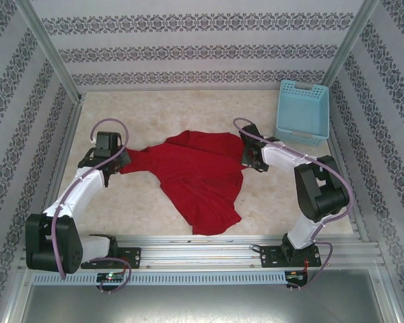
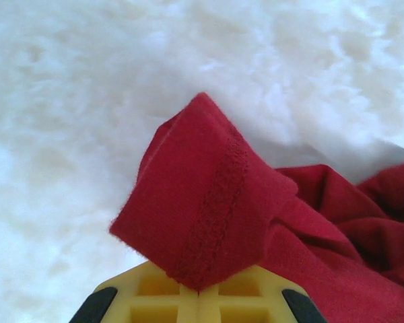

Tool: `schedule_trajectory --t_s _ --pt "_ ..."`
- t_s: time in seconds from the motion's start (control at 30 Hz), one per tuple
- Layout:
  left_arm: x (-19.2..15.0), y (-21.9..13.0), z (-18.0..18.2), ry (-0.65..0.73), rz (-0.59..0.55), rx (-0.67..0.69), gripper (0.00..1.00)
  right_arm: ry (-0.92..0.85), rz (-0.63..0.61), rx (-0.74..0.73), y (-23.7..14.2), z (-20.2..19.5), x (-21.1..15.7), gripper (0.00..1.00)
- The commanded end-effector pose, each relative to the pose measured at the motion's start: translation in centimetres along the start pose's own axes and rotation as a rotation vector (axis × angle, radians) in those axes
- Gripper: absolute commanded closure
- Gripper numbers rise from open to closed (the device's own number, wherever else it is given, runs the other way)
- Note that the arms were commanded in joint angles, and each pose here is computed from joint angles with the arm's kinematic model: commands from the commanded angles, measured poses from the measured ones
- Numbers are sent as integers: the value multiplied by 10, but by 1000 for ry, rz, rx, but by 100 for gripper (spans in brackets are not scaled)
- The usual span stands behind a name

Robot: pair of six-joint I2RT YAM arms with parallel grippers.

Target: Fold the inside-out t-shirt

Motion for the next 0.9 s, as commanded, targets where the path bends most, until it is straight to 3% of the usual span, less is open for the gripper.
schedule_trajectory --t_s 0.0,0.07,0.2,0.33,0.57,0.87 --pt "-13 1 25 -10 76 138 88 13 -72 -18 -12 -6 13 81" --pt "-8 1 19 11 102 108 66 -14 -89 -10 -21 -1 22 62" --pt "7 -3 6 35 98 49 42 -67 -125 21 -39 18 44 36" --pt "16 4 -11 69 127 -1 30 -104 -110 86 -38 48 62 28" --pt "11 47 -24 87 226 -5 28 -105 -31 80 2 80 80 22" --pt "-15 107 -20 111 353 73 32 -119 64 35 53 94 70 18"
Point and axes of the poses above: each hand's point on the last joint's axis, 136 mm out from that joint toward the fingers, its own y axis out along the fingers, its own z axis along the line the jaws close on, x = y × z, the point moved 5 cm from there along -y, back along the fingers, and after that the axes turned 11 degrees about y, right-handed, at the moved point
